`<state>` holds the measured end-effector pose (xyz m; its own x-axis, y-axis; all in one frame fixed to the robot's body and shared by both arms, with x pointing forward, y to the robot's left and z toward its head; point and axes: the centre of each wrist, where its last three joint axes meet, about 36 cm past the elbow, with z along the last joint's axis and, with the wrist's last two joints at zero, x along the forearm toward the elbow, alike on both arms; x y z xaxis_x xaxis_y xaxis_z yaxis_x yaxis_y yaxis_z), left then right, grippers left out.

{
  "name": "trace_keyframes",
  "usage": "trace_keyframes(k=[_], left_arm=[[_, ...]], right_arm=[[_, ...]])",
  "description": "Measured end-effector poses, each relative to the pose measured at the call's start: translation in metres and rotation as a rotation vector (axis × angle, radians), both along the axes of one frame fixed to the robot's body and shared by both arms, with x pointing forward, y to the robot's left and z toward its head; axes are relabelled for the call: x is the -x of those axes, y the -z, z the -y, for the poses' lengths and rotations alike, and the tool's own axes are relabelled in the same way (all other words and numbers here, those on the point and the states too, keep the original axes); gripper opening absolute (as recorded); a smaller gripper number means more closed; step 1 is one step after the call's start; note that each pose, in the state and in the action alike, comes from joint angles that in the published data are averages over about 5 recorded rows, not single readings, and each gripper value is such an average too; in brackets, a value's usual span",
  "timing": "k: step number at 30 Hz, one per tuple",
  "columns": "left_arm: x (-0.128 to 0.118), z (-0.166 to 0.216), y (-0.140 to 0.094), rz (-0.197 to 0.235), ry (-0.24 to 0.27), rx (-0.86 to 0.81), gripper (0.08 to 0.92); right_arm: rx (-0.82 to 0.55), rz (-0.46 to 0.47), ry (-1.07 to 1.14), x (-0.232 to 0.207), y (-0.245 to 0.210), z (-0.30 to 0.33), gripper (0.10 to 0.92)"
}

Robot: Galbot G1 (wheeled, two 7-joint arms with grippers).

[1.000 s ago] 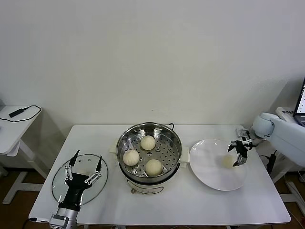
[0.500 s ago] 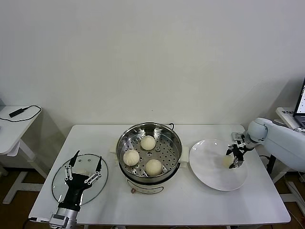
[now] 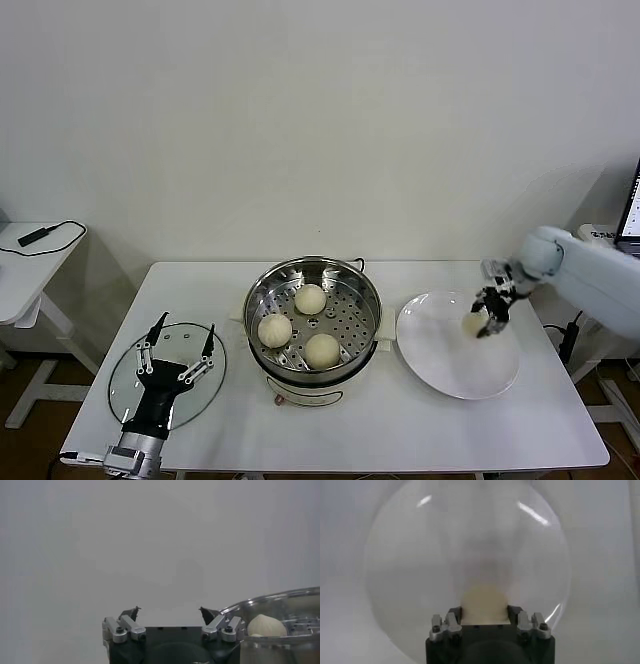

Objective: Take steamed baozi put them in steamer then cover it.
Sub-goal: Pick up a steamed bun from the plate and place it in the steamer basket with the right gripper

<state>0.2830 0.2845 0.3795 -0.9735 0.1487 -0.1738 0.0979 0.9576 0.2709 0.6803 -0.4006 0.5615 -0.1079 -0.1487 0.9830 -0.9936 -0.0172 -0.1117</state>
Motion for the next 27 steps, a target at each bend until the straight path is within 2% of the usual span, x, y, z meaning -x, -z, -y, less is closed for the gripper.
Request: trace_keyframes(k=[8,13,19,27], left_arm=[[-0.003,-0.001,0.0,0.001,0.009,-0.006,0.823],[-0.003,-0.002,0.001,-0.001,0.011,-0.01,0.823],[-0.005,-0.001,0.0,0.001,0.011,-0.005,0.823],[-0.005,0.0,-0.001,0.003,0.01,-0.003,0.823]], right_arm=[[-0.056,0.047,-0.141,-0.006,-0.106,-0.098,0.648],[-0.092,0.041,-0.22,0.008,-0.142,-0.166,0.658],[-0.09,0.018,-0.279,0.024,-0.147,-0.226,0.669],[-0.048,-0.013,-0.328,0.037,-0.119,-0.274,0.67]])
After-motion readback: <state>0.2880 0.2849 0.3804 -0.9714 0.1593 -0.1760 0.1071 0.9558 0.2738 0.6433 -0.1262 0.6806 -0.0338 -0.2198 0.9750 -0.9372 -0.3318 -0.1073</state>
